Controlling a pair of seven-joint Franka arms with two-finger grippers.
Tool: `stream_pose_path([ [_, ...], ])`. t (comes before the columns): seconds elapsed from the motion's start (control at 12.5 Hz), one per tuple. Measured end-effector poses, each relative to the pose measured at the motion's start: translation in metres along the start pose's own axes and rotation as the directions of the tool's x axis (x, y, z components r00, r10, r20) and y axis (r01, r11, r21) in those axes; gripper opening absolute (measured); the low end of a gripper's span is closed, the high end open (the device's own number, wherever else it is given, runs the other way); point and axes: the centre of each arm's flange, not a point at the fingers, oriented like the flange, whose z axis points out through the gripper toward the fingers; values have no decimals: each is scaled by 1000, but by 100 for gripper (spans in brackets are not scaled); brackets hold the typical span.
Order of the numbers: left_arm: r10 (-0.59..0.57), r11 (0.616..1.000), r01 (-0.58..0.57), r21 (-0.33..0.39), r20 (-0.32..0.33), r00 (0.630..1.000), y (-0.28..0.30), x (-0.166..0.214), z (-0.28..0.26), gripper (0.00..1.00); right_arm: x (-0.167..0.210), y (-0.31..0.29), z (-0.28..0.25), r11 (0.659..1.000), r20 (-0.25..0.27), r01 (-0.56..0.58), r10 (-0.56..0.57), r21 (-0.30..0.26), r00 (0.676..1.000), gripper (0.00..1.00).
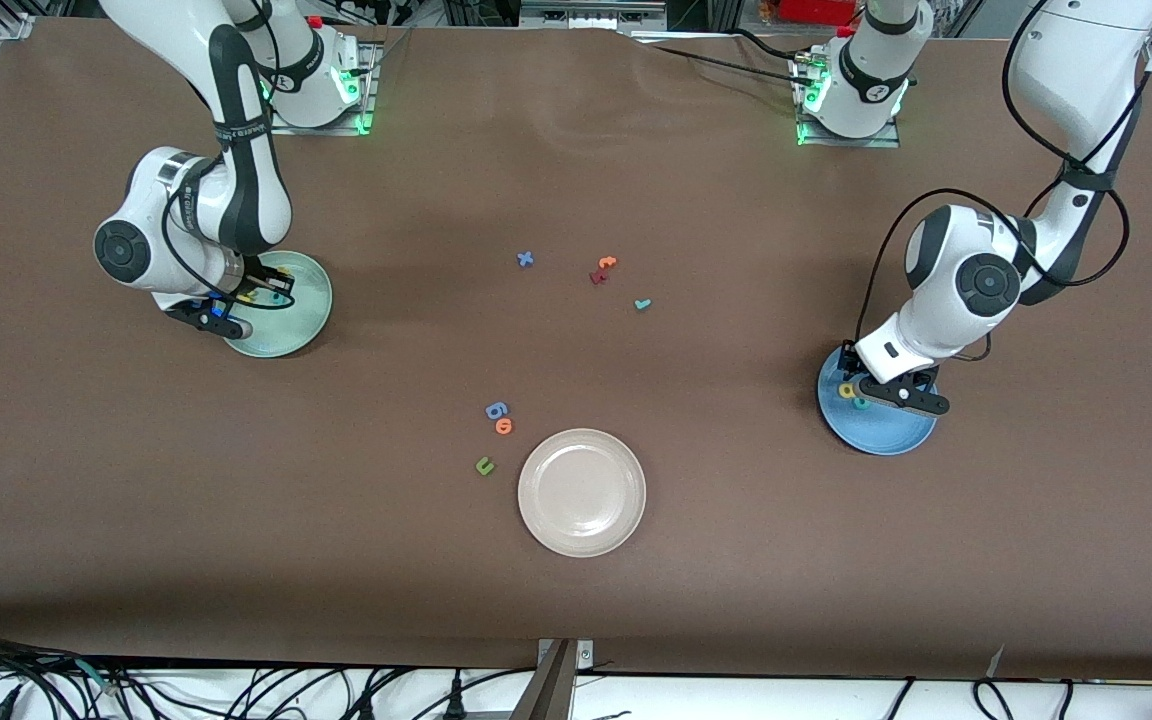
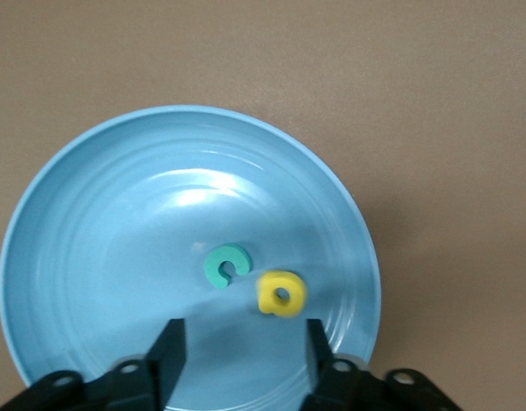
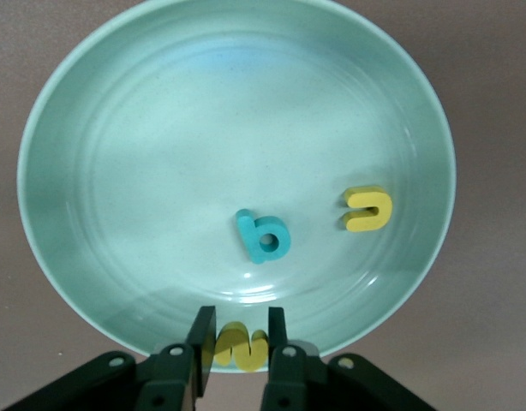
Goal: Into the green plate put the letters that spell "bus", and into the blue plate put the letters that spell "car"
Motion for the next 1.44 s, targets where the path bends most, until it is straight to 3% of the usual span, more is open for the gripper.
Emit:
stream_pose_path([
  [0.16,-15,1000,15,-4,-8,1000,8,2,-5,93,0,-1,0,1000,-1,2,-2,0,1000,56],
  [0.24,-46,999,46,-18,-12,999,28,6,-9,100,0,-2,-1,1000,-3,4,-4,1,1000,69],
  [0.48,-180,980,179,-87,-9,984,138,11,-28,100,7,-13,-20,1000,-37,23,-22,20,999,99],
  [0.72,-281,951,281,-132,19,960,240,-5,-42,100,16,-29,-76,997,-1,50,-50,64,999,99],
  [0.96,-359,924,363,-122,57,932,306,-29,-37,100,22,-28,-170,991,25,67,-70,115,997,99],
  [1.44,-547,833,550,-53,62,835,337,-36,2,100,17,-7,-299,985,5,85,-87,152,996,99],
])
